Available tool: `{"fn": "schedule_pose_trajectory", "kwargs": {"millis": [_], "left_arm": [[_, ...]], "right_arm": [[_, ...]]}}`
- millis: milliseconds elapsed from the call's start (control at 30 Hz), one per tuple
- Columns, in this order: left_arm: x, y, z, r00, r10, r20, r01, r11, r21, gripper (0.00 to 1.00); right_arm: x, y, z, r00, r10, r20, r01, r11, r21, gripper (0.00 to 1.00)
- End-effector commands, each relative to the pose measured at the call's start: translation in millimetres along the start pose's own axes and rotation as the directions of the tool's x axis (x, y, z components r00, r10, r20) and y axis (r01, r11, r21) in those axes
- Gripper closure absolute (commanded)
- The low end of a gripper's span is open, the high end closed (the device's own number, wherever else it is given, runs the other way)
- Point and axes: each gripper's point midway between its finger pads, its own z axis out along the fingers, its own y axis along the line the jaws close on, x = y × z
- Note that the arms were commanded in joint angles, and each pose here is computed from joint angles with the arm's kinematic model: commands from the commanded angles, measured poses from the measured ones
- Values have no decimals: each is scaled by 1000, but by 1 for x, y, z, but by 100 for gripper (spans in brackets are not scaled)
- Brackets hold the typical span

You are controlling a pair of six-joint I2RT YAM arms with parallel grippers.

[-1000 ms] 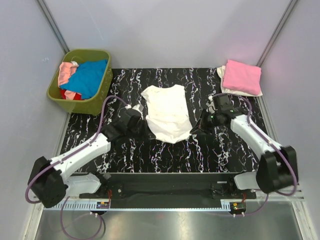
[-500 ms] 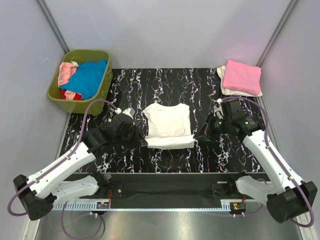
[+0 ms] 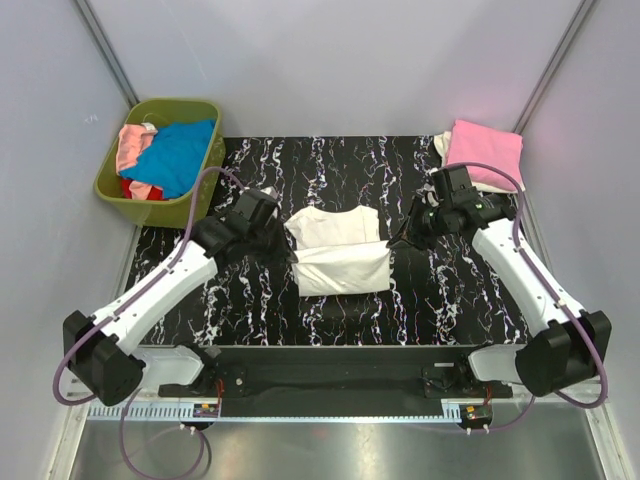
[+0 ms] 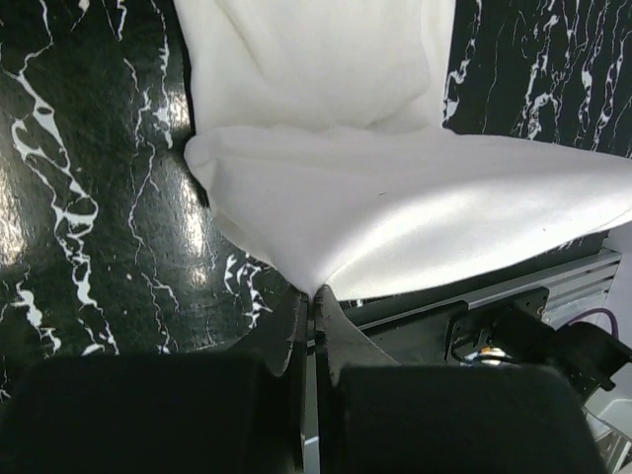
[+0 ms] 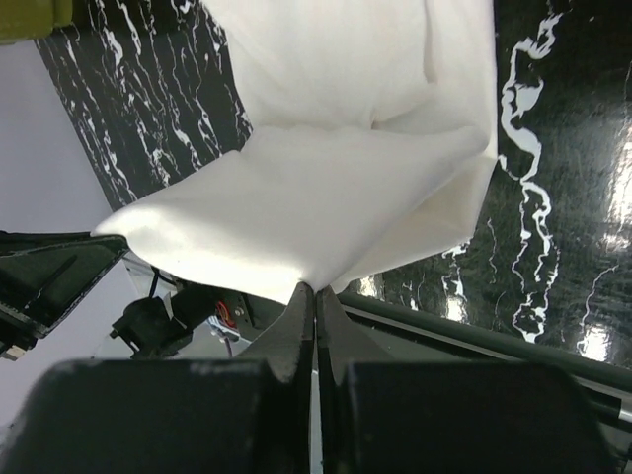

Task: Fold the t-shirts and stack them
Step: Fold the tshirt

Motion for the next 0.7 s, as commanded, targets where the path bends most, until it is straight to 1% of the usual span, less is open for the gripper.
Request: {"fn": "schedule_pose_trajectory", "kwargs": {"millis": [0,200,333,467,500,533,600,633,667], "left_arm": [[-22,-14,-1,999,37,7,-38,997,72,98],[-45,-6,22,999,36,-35,-32,995,97,98],[-73,-13,36,996,81,-35,-77,991,108,98],[-100,-14,50,994,97,-47,-92,991,95,99],[-112,-19,50,994,106,-27,-103,990,99,99],[-115,-13,64,993,108,-52,-103,991,83,99],[-133,-12,72,994,102,-40,-99,992,74,99],[-135,-3,89,993,92,-69,-88,995,53,99],[-140,1,95,993,80,-81,-76,996,50,99]], "right_arm": [[-34,4,1,996,-37,76,37,999,-1,100],[-62,5,26,998,-29,56,29,1000,-4,100],[-85,7,36,997,-27,70,28,1000,-1,100],[-116,9,47,996,-15,88,16,1000,-2,100],[-122,10,49,995,-13,94,13,1000,-5,100],[-129,8,51,995,-8,98,8,1000,-5,100],[-142,7,64,996,3,91,-3,1000,0,100],[-146,6,70,996,8,84,-8,1000,-1,100],[-153,3,83,998,16,67,-16,1000,1,100]]}}
